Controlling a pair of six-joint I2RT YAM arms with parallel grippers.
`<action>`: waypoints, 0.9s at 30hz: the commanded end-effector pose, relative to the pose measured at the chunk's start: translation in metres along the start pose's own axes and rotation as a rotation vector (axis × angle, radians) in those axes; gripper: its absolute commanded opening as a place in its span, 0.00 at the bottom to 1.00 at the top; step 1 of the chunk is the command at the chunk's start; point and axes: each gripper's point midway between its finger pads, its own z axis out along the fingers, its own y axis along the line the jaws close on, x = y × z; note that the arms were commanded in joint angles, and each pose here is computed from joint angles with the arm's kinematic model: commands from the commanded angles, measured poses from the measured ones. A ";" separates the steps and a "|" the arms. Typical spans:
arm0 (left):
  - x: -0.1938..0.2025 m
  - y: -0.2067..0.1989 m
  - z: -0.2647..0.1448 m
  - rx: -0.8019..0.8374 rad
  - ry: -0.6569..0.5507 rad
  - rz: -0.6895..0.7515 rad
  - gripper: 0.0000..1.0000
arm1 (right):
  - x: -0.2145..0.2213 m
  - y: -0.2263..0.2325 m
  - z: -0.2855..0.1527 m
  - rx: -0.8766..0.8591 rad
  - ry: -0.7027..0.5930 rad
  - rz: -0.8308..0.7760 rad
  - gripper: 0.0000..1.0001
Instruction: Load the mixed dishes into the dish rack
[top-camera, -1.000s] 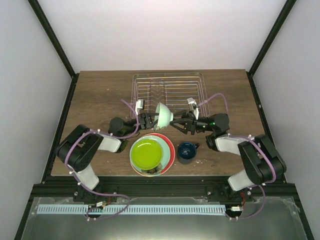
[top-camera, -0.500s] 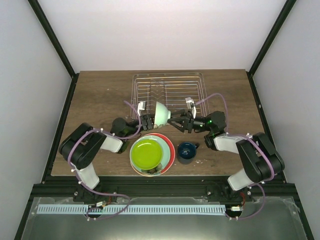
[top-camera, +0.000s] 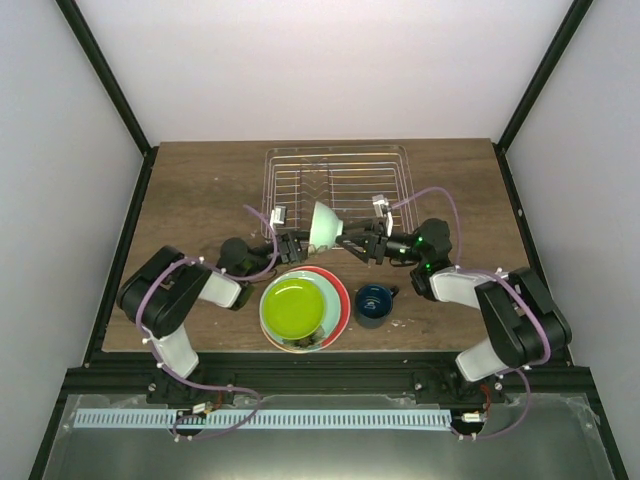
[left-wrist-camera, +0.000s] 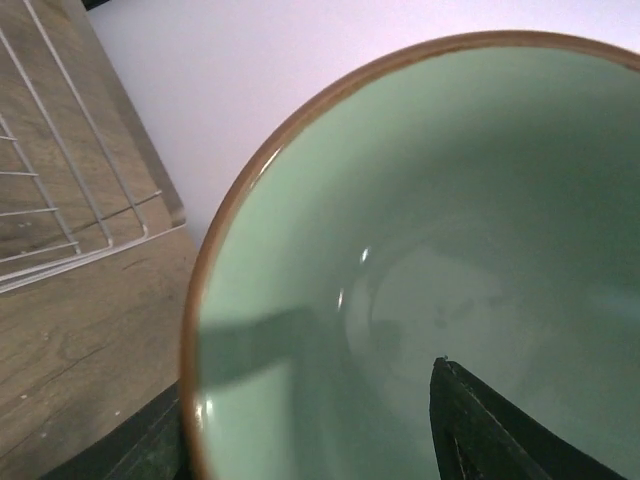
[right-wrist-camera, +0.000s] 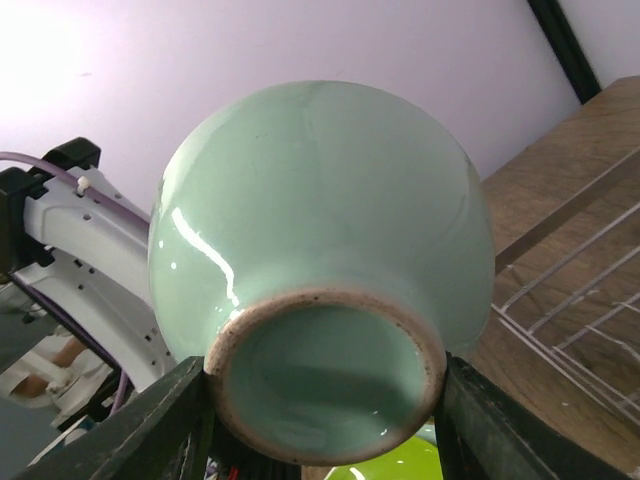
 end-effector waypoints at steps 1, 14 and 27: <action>-0.007 -0.016 -0.013 0.046 -0.029 0.080 0.59 | -0.025 0.001 -0.011 0.047 -0.076 -0.091 0.51; -0.031 -0.054 -0.053 0.070 -0.113 0.171 0.61 | -0.059 -0.024 -0.040 0.282 -0.061 -0.116 0.51; -0.069 -0.027 -0.079 -0.570 -0.112 0.418 0.61 | -0.131 -0.081 -0.057 0.700 -0.015 -0.124 0.51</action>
